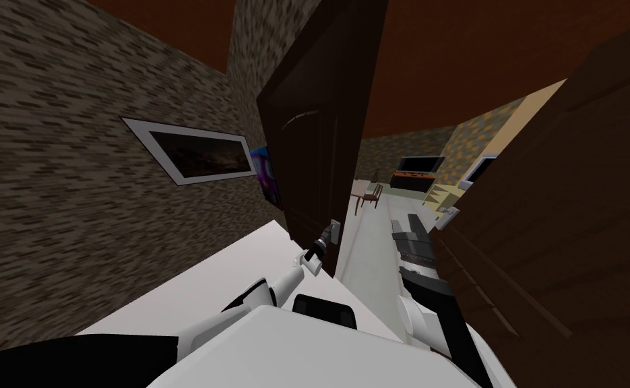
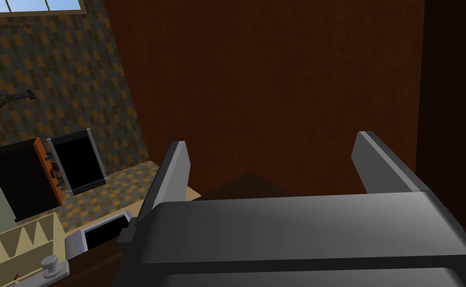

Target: Push the door open

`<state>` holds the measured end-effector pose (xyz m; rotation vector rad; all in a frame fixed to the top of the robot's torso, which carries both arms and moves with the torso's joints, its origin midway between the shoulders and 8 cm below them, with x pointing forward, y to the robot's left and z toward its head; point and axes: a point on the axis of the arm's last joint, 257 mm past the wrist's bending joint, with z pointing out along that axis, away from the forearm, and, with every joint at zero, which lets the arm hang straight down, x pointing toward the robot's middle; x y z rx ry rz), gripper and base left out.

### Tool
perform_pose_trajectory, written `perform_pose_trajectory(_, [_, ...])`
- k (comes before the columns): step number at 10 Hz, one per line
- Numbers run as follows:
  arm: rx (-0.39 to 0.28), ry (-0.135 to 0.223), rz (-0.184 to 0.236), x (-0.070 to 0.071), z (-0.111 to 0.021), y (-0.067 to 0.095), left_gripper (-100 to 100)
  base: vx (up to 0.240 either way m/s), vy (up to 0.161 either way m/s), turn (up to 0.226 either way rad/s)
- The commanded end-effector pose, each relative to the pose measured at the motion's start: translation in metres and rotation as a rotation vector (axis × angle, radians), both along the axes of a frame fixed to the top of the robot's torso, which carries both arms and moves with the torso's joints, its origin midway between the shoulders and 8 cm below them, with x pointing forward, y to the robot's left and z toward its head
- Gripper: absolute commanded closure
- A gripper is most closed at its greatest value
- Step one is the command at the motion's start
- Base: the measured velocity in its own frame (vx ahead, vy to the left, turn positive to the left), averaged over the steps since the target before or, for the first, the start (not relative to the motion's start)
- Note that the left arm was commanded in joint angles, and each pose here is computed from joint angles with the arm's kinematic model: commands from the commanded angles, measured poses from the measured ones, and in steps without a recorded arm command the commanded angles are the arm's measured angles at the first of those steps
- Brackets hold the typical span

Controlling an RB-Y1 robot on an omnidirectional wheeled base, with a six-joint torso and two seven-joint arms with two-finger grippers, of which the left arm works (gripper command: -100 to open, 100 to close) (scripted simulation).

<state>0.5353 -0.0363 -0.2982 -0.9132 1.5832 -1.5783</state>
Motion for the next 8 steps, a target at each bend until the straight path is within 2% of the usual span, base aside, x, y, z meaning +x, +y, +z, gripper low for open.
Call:
perform_pose_trajectory(1, [-0.012,0.003,0.000,-0.0004,0.0019,-0.0059,-100,0.176,-0.074,-0.025])
perform_pose_trajectory(2, [-0.007,0.002,0.000,0.0000,0.0011,-0.0036,-100,0.079,-0.034,0.000])
perform_pose_trajectory(3, [-0.007,0.002,0.000,0.0000,0.0011,-0.0036,100,-0.009,0.003,0.008])
perform_pose_trajectory(8, [-0.007,0.002,0.000,0.0000,0.0011,-0.0036,100,-0.010,0.005,-0.005])
